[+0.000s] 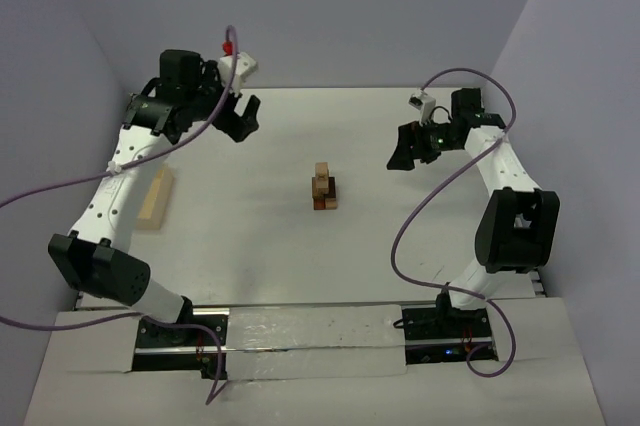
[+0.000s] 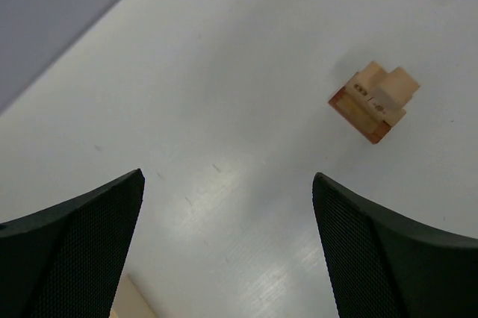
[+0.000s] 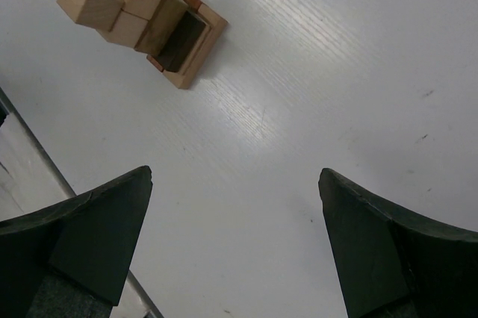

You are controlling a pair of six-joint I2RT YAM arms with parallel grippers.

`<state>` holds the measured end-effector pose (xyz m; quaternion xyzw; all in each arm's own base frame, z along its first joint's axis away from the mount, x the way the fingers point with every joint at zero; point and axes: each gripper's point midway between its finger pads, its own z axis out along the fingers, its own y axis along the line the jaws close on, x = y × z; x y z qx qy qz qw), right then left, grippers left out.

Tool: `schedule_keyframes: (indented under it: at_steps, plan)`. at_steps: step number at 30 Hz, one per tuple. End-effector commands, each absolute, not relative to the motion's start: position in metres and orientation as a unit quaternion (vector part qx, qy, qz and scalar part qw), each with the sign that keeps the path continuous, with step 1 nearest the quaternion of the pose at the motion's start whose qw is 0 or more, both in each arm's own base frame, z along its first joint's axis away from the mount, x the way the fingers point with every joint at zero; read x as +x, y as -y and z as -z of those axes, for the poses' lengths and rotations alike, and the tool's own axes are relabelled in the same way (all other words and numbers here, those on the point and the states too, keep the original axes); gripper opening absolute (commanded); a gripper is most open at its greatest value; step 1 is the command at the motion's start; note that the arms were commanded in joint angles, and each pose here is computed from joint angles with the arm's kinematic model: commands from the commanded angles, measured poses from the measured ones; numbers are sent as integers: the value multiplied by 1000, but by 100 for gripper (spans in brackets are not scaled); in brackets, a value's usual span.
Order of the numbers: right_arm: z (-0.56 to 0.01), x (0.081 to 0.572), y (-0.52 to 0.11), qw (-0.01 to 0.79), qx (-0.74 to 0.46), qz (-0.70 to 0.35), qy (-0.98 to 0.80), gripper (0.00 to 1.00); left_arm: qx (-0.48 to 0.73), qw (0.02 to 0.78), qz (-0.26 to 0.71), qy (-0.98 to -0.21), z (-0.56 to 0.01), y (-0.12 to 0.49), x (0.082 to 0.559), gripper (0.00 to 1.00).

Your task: Build the wood block tower

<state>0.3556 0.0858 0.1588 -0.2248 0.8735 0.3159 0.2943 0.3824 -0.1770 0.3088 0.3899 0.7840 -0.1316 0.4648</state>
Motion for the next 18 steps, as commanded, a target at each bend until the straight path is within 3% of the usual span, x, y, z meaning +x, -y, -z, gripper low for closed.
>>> schedule_keyframes:
  at_steps: [1, 10, 18]
  plan:
    - [-197, 371, -97, 345, -241, -288, -860, 100, 269, 430, 196, -839, -265, 142, 382, 99]
    - [-170, 379, -106, 341, -185, -247, -888, 100, 95, 426, 173, -883, -191, 50, 391, 99]
    - [-156, 373, -110, 344, -161, -233, -895, 100, 63, 415, 177, -890, -178, 32, 397, 99]
